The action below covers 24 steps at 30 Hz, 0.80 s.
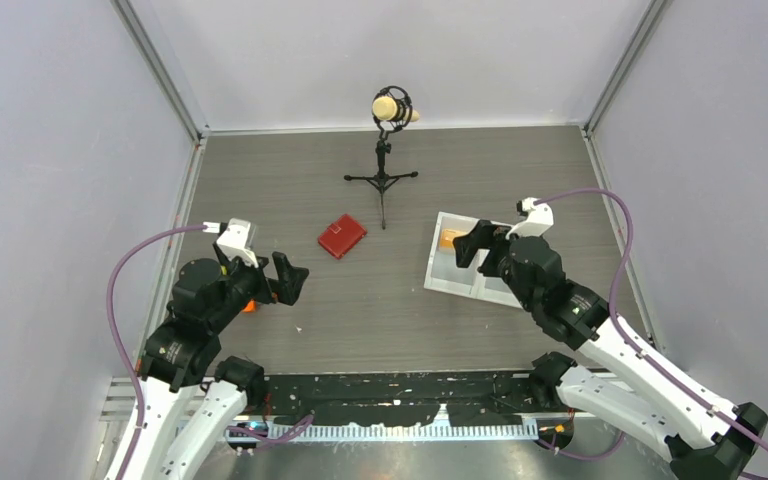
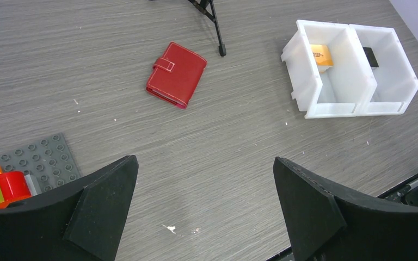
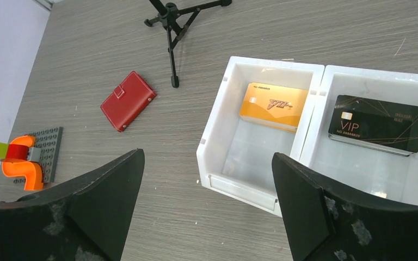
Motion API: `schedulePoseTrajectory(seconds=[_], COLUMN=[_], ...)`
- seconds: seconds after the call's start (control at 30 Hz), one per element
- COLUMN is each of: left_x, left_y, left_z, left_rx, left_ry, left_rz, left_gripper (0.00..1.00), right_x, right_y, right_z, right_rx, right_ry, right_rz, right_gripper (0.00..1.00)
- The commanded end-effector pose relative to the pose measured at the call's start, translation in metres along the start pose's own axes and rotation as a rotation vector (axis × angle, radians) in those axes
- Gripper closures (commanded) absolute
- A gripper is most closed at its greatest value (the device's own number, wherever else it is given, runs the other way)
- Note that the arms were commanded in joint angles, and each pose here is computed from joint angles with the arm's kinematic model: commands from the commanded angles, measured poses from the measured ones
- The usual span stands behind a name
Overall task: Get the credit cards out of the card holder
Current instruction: Open the card holder at the center of the board.
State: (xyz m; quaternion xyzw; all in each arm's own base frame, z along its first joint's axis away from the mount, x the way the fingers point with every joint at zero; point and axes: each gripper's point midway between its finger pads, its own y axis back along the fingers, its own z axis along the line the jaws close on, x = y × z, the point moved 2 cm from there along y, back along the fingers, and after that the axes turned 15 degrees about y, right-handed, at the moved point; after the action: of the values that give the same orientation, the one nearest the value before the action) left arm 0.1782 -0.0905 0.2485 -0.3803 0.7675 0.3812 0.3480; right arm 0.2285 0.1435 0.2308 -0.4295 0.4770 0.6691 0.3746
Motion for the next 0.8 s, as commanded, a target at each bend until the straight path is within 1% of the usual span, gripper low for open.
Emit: schedulePoseTrajectory(seconds=[0.0, 0.27, 0.33, 0.37, 0.4, 0.5, 0.6, 0.7, 0.73, 0.77], left_x=[-0.008, -0.007, -0.006, -0.004, -0.001, 0.010, 0.019, 0.022, 0.024, 0.025], left_y=[0.001, 0.004, 0.006, 0.006, 0.006, 0.007, 0.008, 0.014, 0.015, 0.016], left_z=[-0.004, 0.000, 0.000, -0.001, -0.002, -0.004, -0.002, 0.004, 0.006, 0.008], left_rx=[0.017, -0.010, -0.017, -0.012, -0.006, 0.022, 0.022, -0.013, -0.021, -0.026], left_ry=[0.004, 0.009, 0.019, 0.030, 0.043, 0.069, 0.072, 0.070, 0.068, 0.065], left_rz=[-0.035, -0.034, -0.026, -0.020, -0.010, 0.028, 0.052, 0.056, 0.054, 0.051], left_gripper=[0.00, 0.00, 0.00, 0.00, 0.00, 0.00, 0.00, 0.00, 0.00, 0.00], right_x=[-0.026, -0.029, -0.031, -0.025, -0.028, -0.013, 0.001, 0.013, 0.026, 0.018], right_y=[0.001, -0.011, -0.017, -0.023, -0.027, -0.053, -0.078, -0.109, -0.119, -0.125], right_z=[0.006, 0.014, 0.021, 0.027, 0.033, 0.054, 0.070, 0.089, 0.097, 0.107], right_rx=[0.010, 0.000, -0.024, -0.053, -0.078, -0.136, -0.149, -0.132, -0.127, -0.147], right_ry=[-0.063, -0.066, -0.048, -0.016, -0.007, 0.050, 0.112, 0.161, 0.185, 0.202], right_rz=[-0.048, -0.044, -0.043, -0.018, -0.026, 0.054, 0.121, 0.162, 0.191, 0.168], right_gripper=[0.04, 0.05, 0.04, 0.04, 0.04, 0.01, 0.09, 0.12, 0.12, 0.12])
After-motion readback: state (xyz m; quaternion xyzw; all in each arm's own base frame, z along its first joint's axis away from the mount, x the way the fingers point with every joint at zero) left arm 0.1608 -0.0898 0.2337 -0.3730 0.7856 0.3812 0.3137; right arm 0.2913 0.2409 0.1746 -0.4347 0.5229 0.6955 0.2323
